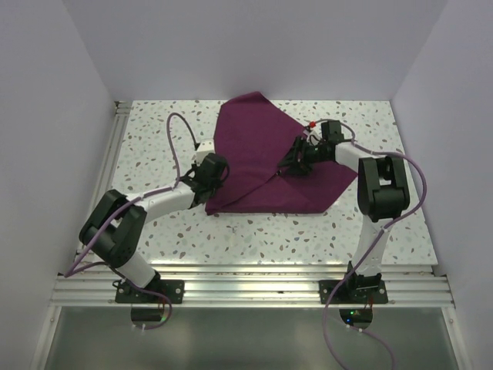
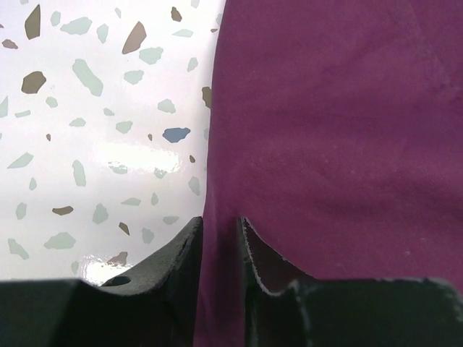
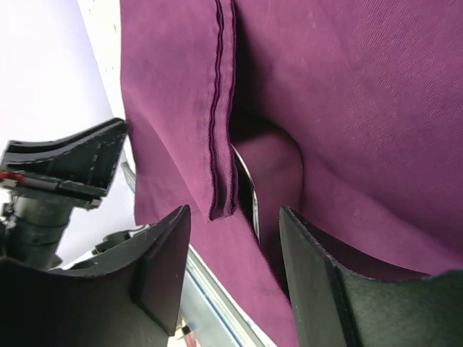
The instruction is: Prepare the surgical pack
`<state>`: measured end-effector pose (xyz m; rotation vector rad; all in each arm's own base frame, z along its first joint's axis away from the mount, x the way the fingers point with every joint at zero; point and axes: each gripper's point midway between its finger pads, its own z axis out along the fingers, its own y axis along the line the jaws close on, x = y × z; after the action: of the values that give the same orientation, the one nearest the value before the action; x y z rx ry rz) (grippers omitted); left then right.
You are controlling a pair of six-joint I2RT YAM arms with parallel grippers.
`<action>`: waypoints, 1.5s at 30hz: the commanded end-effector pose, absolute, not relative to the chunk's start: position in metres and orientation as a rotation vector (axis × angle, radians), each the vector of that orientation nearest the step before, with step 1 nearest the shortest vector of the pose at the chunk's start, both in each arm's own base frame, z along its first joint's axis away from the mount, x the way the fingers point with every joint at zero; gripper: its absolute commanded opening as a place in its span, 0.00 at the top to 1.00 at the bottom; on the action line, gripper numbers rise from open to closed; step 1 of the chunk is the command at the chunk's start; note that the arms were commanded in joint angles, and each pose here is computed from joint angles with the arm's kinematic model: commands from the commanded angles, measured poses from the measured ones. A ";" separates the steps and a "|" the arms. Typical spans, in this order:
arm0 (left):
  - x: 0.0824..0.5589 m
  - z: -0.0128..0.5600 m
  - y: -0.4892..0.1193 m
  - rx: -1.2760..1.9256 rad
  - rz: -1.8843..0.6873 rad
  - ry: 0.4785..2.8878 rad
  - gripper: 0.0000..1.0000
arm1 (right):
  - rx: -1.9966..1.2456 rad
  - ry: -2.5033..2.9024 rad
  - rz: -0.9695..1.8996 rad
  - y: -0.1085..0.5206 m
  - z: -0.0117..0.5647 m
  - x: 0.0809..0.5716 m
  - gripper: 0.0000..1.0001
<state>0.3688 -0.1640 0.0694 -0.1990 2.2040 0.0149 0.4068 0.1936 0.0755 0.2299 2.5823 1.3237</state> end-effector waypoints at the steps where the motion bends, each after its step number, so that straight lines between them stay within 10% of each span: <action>1: 0.372 0.098 -0.169 -0.204 -0.021 2.140 0.70 | 0.128 2.517 1.289 0.202 0.101 0.407 0.46; 24: 0.358 0.095 -0.206 -0.093 -0.076 2.145 0.70 | 0.113 2.544 1.266 0.213 0.098 0.418 0.93; 45: 0.374 0.097 -0.162 -0.166 0.015 2.224 0.57 | 0.131 2.635 1.158 0.200 0.055 0.409 1.00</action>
<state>0.3641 -0.1626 0.0841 -0.1732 2.2325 0.0321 0.4083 0.2001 0.0611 0.1605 2.6378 1.1751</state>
